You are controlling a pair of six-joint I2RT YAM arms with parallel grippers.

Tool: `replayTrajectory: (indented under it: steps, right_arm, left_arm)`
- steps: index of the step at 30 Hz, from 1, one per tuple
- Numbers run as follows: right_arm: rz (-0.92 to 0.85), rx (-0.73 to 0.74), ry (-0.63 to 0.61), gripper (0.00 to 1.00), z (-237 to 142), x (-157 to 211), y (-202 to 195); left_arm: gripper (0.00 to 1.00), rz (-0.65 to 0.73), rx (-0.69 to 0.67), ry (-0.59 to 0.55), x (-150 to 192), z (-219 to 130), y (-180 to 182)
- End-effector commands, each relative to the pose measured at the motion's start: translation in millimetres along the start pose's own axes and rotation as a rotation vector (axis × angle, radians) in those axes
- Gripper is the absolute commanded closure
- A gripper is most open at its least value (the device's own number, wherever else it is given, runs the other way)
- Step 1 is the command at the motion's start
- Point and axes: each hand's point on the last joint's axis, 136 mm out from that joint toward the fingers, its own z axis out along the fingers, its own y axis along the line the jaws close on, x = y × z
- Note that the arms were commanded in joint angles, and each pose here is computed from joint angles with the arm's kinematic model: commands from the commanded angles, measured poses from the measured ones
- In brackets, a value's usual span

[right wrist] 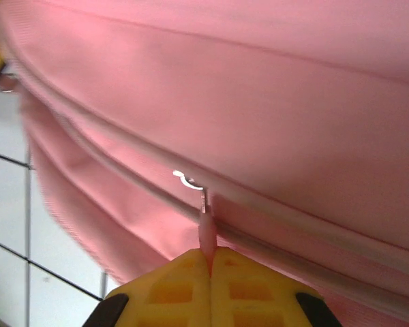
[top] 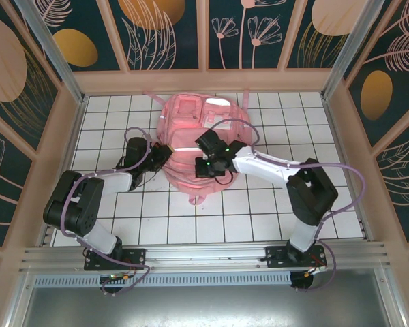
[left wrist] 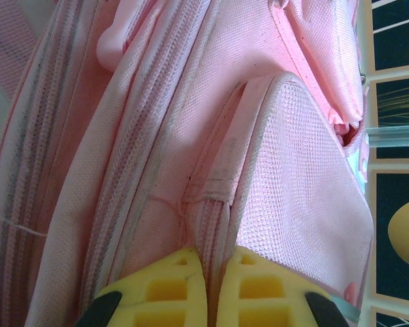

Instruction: Pack the student bag

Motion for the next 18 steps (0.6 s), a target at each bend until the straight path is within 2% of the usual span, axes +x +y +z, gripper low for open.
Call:
replayTrajectory:
  steps: [1, 7, 12, 18]
  right_arm:
    - [-0.017, 0.201, 0.048, 1.0, -17, 14, -65]
    - [-0.087, 0.264, -0.012, 1.0, -38, -9, -109]
    - [-0.179, 0.394, -0.051, 1.0, -53, -29, -146]
    - [-0.2, 0.343, -0.092, 1.0, -60, -47, -145]
  left_arm:
    - [1.0, 0.058, 0.067, -0.096, -27, -2, -31]
    - [1.0, 0.118, 0.033, -0.1, -32, -9, -36]
    - [1.0, 0.155, -0.003, -0.106, -40, -14, -34]
    - [1.0, 0.169, -0.044, -0.131, -55, -17, -27]
